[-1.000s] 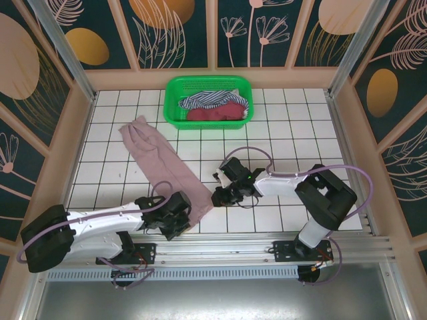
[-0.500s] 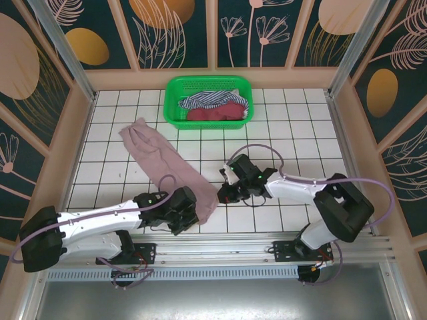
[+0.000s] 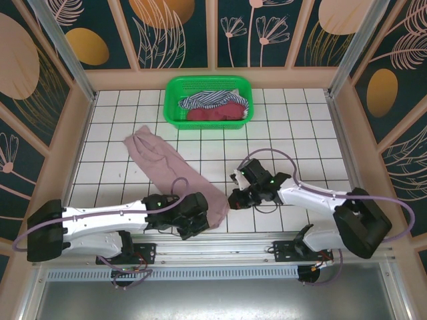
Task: Fold and stack the tank tops
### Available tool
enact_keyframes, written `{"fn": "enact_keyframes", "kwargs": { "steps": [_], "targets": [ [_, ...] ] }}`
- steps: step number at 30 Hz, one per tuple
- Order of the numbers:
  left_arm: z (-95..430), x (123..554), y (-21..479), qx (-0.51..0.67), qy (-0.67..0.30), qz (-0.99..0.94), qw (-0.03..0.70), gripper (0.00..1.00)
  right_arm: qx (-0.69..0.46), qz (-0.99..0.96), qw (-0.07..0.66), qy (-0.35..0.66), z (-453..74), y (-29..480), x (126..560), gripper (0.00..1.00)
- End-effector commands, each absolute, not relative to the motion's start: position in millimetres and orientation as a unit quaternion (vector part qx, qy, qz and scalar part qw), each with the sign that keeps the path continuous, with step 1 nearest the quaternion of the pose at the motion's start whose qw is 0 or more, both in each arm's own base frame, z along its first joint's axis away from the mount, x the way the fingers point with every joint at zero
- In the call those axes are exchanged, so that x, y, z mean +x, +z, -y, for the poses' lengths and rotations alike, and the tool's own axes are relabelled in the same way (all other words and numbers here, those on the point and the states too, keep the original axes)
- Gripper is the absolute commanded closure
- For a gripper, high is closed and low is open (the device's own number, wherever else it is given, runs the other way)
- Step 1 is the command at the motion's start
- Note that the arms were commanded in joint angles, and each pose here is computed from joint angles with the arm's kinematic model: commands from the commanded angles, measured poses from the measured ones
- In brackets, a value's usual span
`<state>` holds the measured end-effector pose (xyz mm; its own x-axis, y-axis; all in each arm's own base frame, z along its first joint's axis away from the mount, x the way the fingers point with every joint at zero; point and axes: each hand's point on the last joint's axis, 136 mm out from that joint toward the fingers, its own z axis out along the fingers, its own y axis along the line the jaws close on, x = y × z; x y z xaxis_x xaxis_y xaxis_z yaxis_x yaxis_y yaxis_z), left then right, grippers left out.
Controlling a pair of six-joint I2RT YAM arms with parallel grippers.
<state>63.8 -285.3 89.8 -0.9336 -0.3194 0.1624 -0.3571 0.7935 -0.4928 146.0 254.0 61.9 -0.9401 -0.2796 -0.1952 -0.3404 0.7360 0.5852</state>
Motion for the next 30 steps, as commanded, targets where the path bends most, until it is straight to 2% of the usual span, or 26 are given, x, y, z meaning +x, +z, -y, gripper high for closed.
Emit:
{"fn": "enact_keyframes", "kwargs": {
  "steps": [1, 6, 10, 19, 24, 30],
  "targets": [
    [300, 49, 96, 0.184, 0.279, 0.941, 0.052, 1.00, -0.153, -0.941, 0.039, 0.299, -230, 60, 138, 0.99],
    [329, 40, 103, 0.148, 0.291, 0.943, 0.062, 1.00, -0.140, -0.950, 0.038, 0.276, -212, 67, 136, 0.99],
    [329, 42, 112, 0.147, 0.286, 0.946, 0.048, 1.00, -0.140, -0.951, 0.052, 0.271, -208, 79, 142, 0.99],
    [263, 108, 138, 0.239, 0.251, 0.934, -0.081, 1.00, -0.177, -0.914, 0.118, 0.345, -269, 139, 211, 0.99],
    [207, 145, 148, 0.307, 0.210, 0.916, -0.150, 1.00, -0.197, -0.893, 0.141, 0.380, -315, 156, 248, 0.99],
    [163, 159, 143, 0.342, 0.175, 0.906, -0.180, 1.00, -0.231, -0.879, 0.152, 0.389, -362, 157, 279, 0.99]
  ]
}}
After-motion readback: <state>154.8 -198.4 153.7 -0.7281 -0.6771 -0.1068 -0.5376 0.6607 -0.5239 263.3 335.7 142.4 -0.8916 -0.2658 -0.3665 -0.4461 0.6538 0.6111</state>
